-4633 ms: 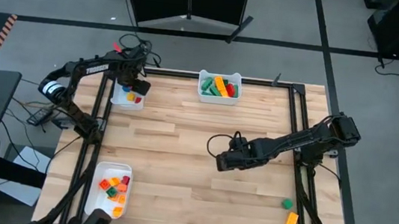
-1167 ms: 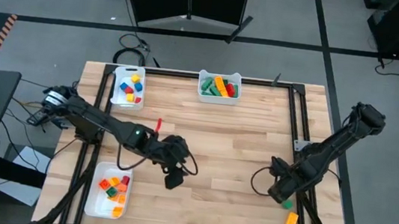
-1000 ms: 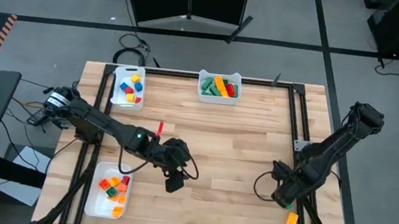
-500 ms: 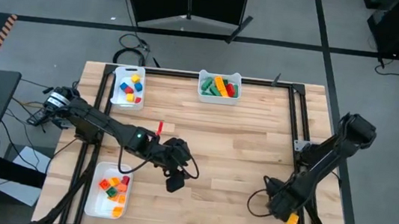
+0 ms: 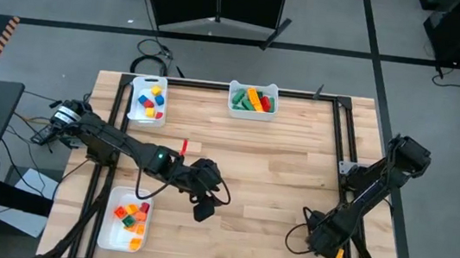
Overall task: Sort blocks by size
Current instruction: Put the green block into the top left white bin
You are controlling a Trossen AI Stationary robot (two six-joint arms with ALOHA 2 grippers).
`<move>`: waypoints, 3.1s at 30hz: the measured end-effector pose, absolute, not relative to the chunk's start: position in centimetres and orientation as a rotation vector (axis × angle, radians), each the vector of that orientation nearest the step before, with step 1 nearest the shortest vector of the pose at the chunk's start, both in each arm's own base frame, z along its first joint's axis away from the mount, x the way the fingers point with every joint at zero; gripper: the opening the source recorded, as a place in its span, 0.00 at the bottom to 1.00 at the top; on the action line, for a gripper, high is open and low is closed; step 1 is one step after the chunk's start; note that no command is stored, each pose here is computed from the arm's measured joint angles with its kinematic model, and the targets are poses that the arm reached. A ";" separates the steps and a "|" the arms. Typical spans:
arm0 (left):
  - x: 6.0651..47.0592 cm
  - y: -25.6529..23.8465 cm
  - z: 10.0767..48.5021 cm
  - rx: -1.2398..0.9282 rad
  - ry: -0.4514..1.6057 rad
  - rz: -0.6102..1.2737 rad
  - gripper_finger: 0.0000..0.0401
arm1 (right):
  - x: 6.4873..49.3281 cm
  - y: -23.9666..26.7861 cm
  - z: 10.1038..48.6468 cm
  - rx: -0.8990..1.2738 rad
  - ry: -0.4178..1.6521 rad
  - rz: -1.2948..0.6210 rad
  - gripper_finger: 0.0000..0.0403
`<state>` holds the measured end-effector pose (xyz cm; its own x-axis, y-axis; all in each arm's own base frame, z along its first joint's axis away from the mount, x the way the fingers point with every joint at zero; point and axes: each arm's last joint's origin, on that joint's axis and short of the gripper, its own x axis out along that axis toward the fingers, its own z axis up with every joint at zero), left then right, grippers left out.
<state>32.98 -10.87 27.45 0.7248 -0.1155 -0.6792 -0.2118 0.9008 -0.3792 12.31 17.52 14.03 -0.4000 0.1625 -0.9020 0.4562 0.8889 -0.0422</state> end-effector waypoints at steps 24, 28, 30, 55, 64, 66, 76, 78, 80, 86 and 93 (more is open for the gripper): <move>34.0 -11.2 28.8 -0.510 0.602 -0.005 0.62 | 12.2 18.4 13.4 0.421 1.946 -0.216 0.54; 34.4 -11.3 29.6 -0.537 0.516 -0.037 0.62 | 11.5 17.8 13.2 0.415 2.027 -0.274 0.43; 34.6 -11.4 30.0 -0.551 0.469 -0.054 0.62 | 11.4 17.7 13.1 0.423 2.043 -0.273 0.40; 34.7 -11.4 30.4 -0.407 0.418 -0.083 0.62 | 13.9 18.0 14.4 0.444 1.800 -0.313 0.37; 34.6 -10.6 30.0 -0.162 0.412 0.097 0.62 | 18.2 15.7 18.0 0.564 1.250 -0.383 0.37; 34.4 -10.3 29.5 -0.131 0.454 0.155 0.62 | 19.2 14.7 19.1 0.612 1.110 -0.404 0.37; 31.8 -7.7 30.3 0.026 0.586 0.236 0.53 | 24.5 8.9 23.6 0.842 0.695 -0.290 0.38; 30.9 -6.5 30.5 0.051 0.582 0.255 0.51 | 25.4 7.8 23.8 0.855 0.654 -0.279 0.38; 29.6 -5.3 30.3 0.069 0.588 0.276 0.50 | 26.3 6.6 23.9 0.867 0.607 -0.277 0.38; 25.9 -1.8 29.6 0.093 0.545 0.346 0.49 | 29.9 2.4 26.1 0.844 0.543 -0.261 0.38; 24.7 0.3 29.9 0.336 0.461 0.351 0.49 | 35.4 -4.0 30.1 0.735 0.431 -0.215 0.38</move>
